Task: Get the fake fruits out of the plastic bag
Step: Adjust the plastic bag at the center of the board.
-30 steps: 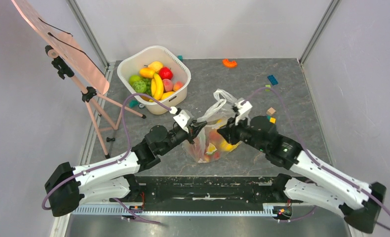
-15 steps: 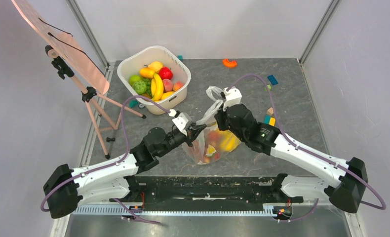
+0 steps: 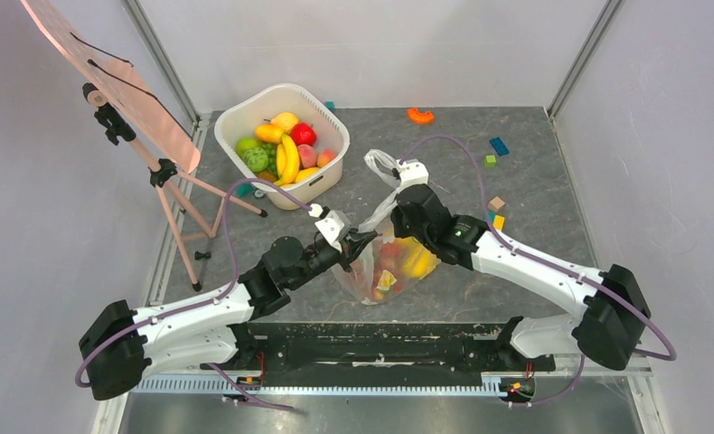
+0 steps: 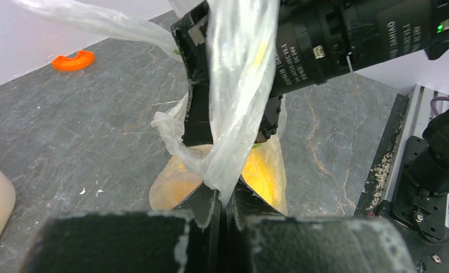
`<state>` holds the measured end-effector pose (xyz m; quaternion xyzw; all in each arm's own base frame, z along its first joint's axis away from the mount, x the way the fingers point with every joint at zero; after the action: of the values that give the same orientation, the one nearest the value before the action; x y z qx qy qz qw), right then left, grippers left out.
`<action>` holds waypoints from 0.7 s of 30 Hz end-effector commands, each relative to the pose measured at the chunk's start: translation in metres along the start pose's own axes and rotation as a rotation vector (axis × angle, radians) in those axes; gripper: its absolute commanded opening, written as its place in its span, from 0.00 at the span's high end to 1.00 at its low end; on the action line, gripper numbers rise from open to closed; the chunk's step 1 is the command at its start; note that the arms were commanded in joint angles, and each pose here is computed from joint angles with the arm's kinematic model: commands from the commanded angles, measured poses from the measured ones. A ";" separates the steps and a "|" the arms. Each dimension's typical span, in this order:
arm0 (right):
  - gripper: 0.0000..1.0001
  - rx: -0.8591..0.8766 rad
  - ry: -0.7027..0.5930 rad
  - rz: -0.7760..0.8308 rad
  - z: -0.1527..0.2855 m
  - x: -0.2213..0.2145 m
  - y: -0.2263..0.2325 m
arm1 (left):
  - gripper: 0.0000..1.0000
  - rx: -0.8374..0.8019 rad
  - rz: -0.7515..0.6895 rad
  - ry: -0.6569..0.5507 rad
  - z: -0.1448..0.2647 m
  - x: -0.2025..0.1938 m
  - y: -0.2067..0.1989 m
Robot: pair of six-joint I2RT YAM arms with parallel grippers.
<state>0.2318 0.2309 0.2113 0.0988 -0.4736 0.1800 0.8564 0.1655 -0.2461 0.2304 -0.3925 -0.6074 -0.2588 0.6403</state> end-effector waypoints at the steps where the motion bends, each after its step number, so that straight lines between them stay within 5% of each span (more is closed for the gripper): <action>1: 0.86 -0.011 0.002 -0.028 -0.008 0.006 0.002 | 0.93 -0.011 0.044 -0.090 0.001 0.017 -0.004; 5: 0.86 -0.047 0.047 -0.013 -0.015 -0.012 -0.003 | 0.85 0.010 0.051 -0.074 0.000 0.012 -0.002; 21: 0.81 -0.152 0.119 -0.018 0.008 -0.076 -0.035 | 0.83 0.287 0.156 0.089 0.022 -0.048 0.029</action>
<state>0.2084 0.1942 0.1522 0.0422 -0.4265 0.1681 0.8877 0.1706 -0.2271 0.1842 -0.3349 -0.5801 -0.1846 0.7192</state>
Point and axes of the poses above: each gripper's point midway between its finger pads, its own z axis back along the fingers, its own y axis along the line the jaws close on, x = y × z, the point moved 7 cm from there along z, back along the fingers, and after that the axes turned 8 degrees about z, right-handed, at the moved point
